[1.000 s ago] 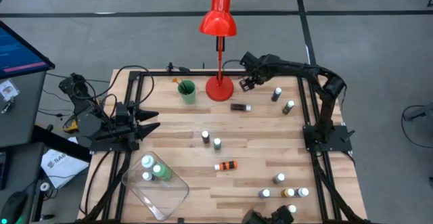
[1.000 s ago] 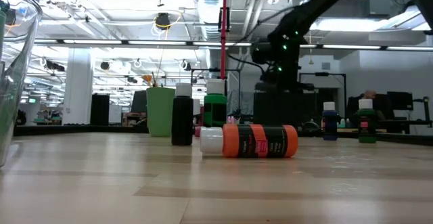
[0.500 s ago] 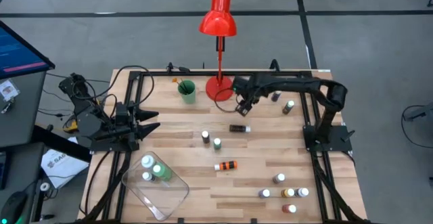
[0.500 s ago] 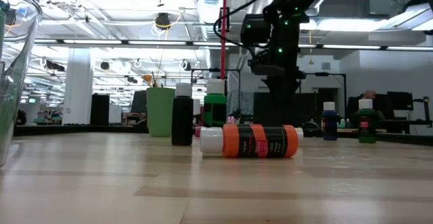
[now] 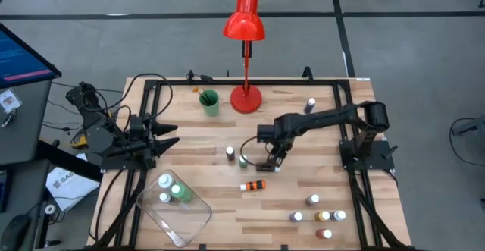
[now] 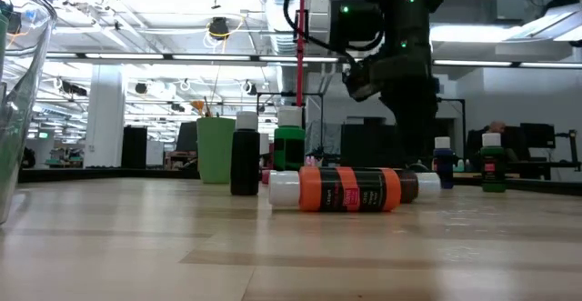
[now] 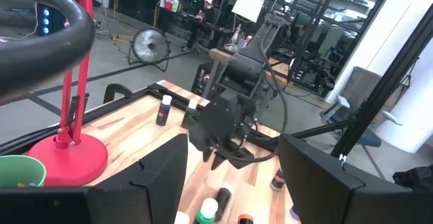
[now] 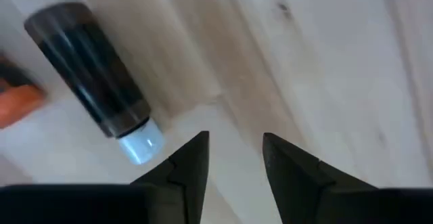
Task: Pick & Place Paint Supplies
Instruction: Move the brown coloring bottle to the center of the table
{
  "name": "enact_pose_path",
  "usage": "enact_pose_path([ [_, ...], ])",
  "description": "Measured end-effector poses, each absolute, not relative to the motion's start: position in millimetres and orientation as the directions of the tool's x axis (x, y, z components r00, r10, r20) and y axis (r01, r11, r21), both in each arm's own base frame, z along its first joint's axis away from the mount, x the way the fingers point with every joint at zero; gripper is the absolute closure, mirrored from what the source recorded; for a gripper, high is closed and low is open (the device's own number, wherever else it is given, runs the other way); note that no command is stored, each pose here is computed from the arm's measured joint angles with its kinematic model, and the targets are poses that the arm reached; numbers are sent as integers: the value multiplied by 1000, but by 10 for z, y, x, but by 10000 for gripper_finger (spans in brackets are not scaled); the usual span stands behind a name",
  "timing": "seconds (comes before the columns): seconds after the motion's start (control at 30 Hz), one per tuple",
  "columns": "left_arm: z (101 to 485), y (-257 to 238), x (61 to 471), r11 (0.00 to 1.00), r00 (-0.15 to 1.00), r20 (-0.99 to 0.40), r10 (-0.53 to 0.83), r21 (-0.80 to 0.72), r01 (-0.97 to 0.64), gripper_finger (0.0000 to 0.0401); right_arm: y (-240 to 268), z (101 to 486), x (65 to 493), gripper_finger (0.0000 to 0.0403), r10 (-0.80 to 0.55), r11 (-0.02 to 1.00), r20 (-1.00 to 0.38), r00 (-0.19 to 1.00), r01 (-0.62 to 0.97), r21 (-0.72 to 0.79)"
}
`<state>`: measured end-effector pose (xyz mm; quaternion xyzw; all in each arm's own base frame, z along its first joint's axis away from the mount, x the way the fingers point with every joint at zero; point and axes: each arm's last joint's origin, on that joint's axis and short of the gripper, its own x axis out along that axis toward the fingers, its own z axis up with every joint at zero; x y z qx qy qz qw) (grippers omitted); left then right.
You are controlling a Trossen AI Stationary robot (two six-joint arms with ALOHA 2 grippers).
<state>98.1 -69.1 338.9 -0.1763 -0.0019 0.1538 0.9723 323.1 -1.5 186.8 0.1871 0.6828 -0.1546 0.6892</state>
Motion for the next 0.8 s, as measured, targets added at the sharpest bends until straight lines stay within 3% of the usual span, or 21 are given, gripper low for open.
enact_pose_path([
  [0.2,3389,-691,981,891,953,-50,300,-342,-298,179,282,1870,3261,284,66,904,-996,58,419,84],
  [0.8,3389,-691,981,893,953,-50,300,-336,-299,179,187,1891,3245,280,52,879,-998,29,474,60],
])
